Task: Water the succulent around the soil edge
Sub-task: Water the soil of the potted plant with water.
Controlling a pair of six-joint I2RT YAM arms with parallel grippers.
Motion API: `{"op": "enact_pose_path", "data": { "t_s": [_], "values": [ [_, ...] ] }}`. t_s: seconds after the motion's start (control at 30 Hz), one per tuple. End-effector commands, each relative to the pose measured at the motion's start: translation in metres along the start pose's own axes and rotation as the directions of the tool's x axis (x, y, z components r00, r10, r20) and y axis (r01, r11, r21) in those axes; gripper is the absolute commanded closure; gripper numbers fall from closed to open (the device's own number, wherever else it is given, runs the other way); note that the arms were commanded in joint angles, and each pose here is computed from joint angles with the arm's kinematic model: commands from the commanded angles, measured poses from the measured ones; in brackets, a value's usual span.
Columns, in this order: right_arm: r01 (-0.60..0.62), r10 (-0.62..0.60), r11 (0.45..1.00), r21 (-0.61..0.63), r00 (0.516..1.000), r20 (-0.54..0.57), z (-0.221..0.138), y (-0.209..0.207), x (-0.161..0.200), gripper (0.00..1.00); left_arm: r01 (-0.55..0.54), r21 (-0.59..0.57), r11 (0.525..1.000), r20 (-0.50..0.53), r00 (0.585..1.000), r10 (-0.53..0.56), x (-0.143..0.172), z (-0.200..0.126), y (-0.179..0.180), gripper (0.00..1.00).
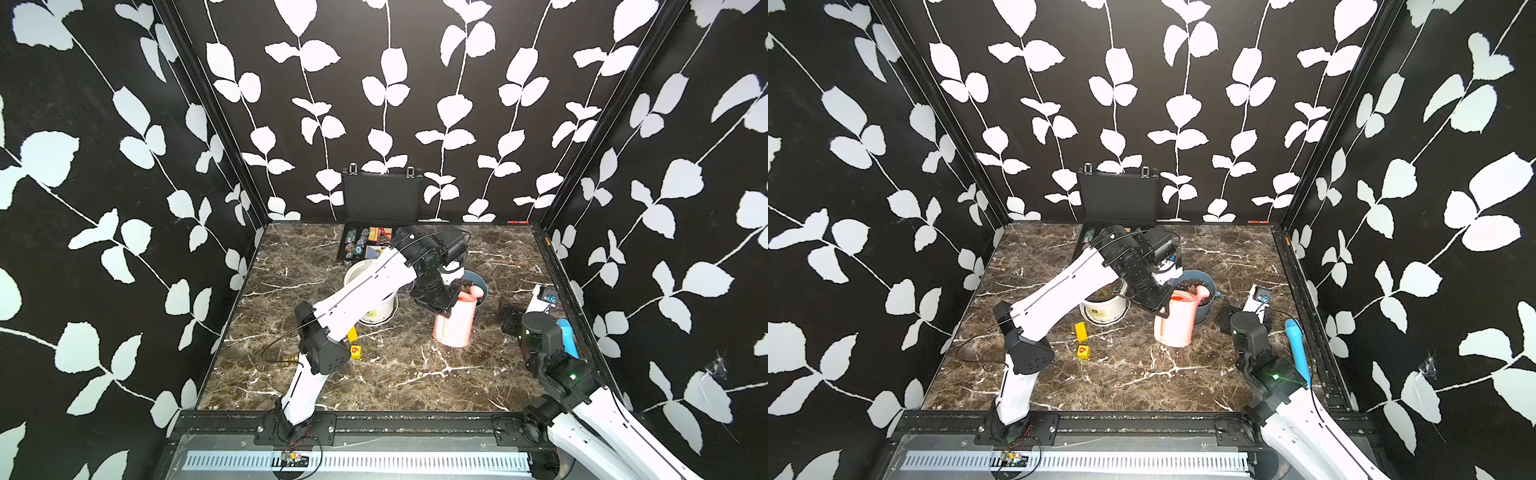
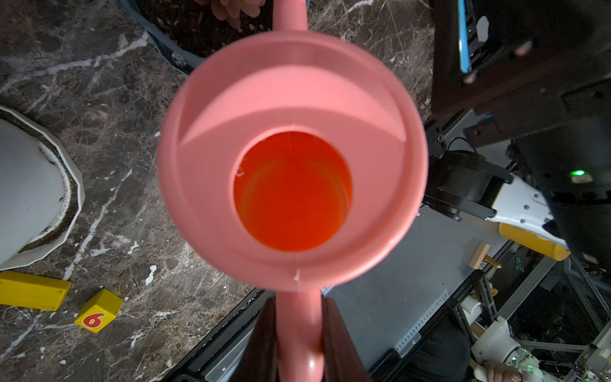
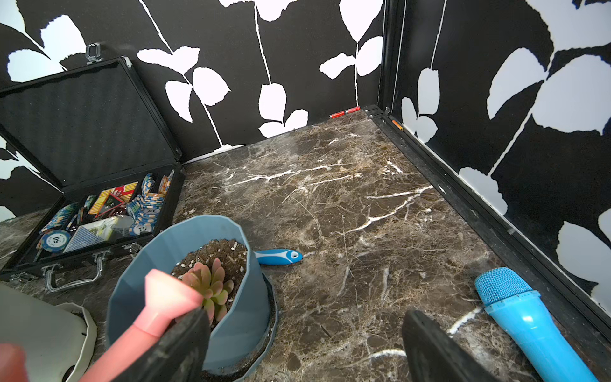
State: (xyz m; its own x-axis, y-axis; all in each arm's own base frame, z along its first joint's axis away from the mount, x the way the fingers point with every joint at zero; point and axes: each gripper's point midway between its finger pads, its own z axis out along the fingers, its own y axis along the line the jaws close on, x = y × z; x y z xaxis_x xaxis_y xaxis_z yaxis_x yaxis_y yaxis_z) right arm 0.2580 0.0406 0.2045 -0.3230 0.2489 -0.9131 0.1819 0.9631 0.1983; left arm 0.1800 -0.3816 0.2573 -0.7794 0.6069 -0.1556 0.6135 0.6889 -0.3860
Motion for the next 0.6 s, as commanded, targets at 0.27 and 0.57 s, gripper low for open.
{"op": "enact_pose_path", "data": {
  "t_s": [0.27,0.57],
  "values": [
    [-0.01,0.009,1.0,0.013,1.0,0.018,0.001,-0.003,-0.002,0.07,-0.033,-0.02,0.999,0.037,0.999,0.033,0.024,-0.027,0.003,1.0],
    [-0.009,0.009,1.0,0.014,1.0,0.015,0.002,-0.003,-0.001,0.07,-0.016,-0.048,0.999,0.025,1.0,0.017,0.036,-0.03,0.018,1.0]
  ]
}}
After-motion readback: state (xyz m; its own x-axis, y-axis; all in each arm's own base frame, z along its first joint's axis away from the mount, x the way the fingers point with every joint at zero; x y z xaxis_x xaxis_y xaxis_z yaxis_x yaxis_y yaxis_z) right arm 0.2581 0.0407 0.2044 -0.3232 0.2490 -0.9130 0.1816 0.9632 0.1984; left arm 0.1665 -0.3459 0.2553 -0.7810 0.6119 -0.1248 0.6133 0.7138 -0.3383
